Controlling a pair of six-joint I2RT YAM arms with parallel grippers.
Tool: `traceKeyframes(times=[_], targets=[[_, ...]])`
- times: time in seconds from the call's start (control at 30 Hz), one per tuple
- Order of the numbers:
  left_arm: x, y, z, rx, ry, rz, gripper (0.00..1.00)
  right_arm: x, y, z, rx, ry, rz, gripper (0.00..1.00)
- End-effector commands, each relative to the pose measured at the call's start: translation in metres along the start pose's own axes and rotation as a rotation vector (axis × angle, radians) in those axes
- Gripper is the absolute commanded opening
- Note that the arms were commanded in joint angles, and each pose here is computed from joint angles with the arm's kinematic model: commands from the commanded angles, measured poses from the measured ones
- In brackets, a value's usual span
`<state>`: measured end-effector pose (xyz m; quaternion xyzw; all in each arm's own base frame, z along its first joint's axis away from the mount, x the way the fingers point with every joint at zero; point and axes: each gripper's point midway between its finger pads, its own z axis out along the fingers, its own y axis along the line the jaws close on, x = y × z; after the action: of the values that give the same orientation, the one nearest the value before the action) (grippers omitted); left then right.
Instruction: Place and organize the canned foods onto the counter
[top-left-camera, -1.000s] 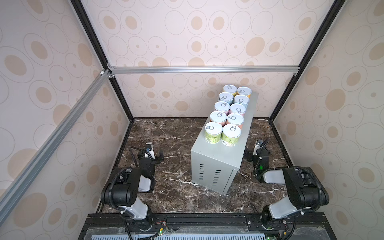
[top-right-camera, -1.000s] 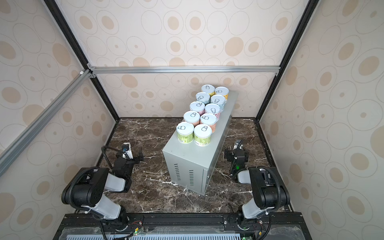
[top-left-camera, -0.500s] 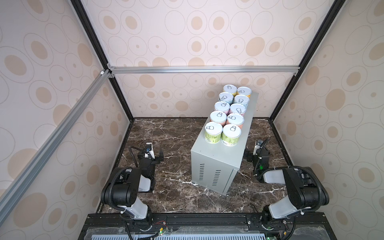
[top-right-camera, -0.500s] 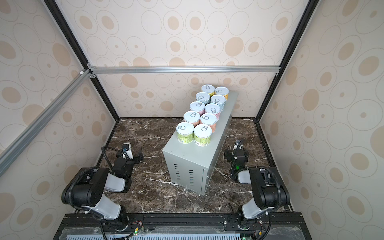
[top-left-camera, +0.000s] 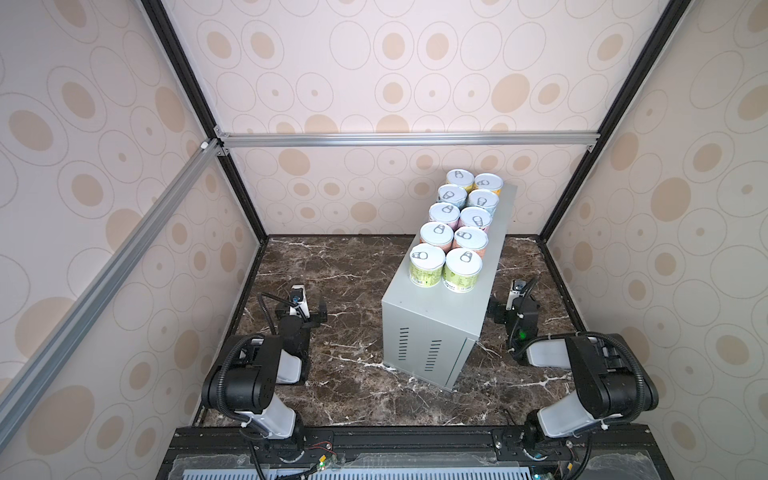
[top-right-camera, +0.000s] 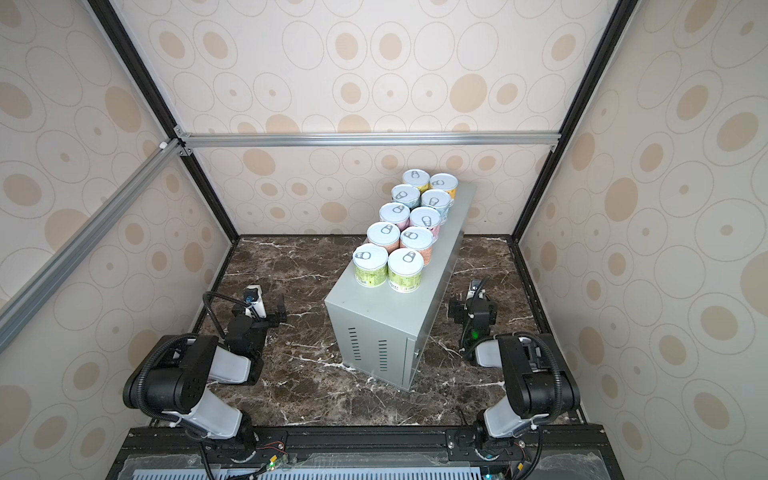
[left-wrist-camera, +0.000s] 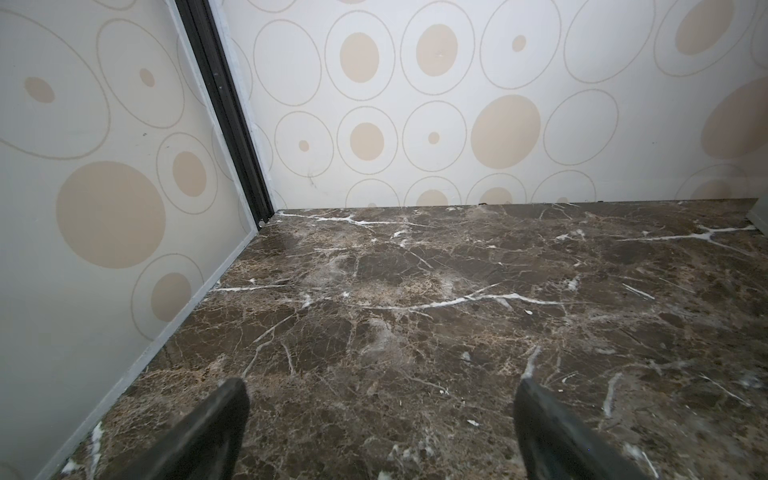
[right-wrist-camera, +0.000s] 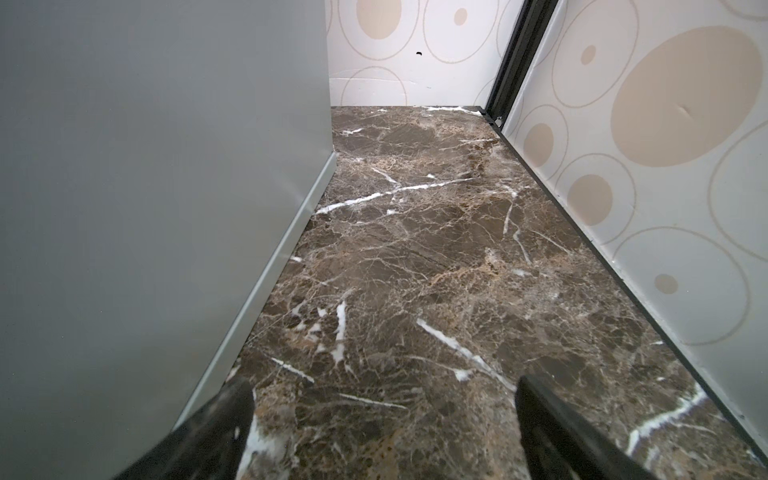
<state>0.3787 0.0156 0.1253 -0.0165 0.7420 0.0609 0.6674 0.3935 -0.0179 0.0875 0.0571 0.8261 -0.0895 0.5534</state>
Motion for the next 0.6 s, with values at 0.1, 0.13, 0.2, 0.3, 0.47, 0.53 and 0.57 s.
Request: traceKeyframes(times=[0.1, 0.13, 0.2, 0.3, 0.47, 0.53, 0.57], targets=[[-0.0040, 0.0007, -0.0005, 0.002, -0.013, -0.002, 0.99, 0.0001, -0.0005, -0.0022, -0.004, -0.001, 0.001, 1.00], [-0.0041, -0.0003, -0.0005, 0.005, -0.013, -0.002, 0.99, 0.0001, -0.0006, -0.0020, -0.003, -0.001, 0.002, 1.00], [-0.0041, 0.0001, -0.0005, 0.003, -0.013, -0.002, 0.99, 0.0003, -0.0003, -0.0018, -0.004, 0.000, 0.001, 1.00], [-0.0036, 0.0005, -0.0004, 0.002, -0.011, -0.002, 0.99, 0.0001, -0.0006, -0.0021, -0.003, -0.001, 0.003, 1.00], [-0.0039, 0.0004, -0.0005, 0.002, -0.012, -0.002, 0.99, 0.0007, -0.0006, -0.0019, -0.003, 0.001, 0.001, 1.00], [-0.0036, -0.0002, -0.0005, 0.004, -0.011, -0.002, 0.99, 0.0004, -0.0005, -0.0023, -0.003, 0.000, 0.002, 1.00], [-0.0037, 0.0003, -0.0005, 0.002, -0.012, -0.001, 0.99, 0.0004, -0.0003, -0.0020, -0.003, 0.000, 0.002, 1.00]])
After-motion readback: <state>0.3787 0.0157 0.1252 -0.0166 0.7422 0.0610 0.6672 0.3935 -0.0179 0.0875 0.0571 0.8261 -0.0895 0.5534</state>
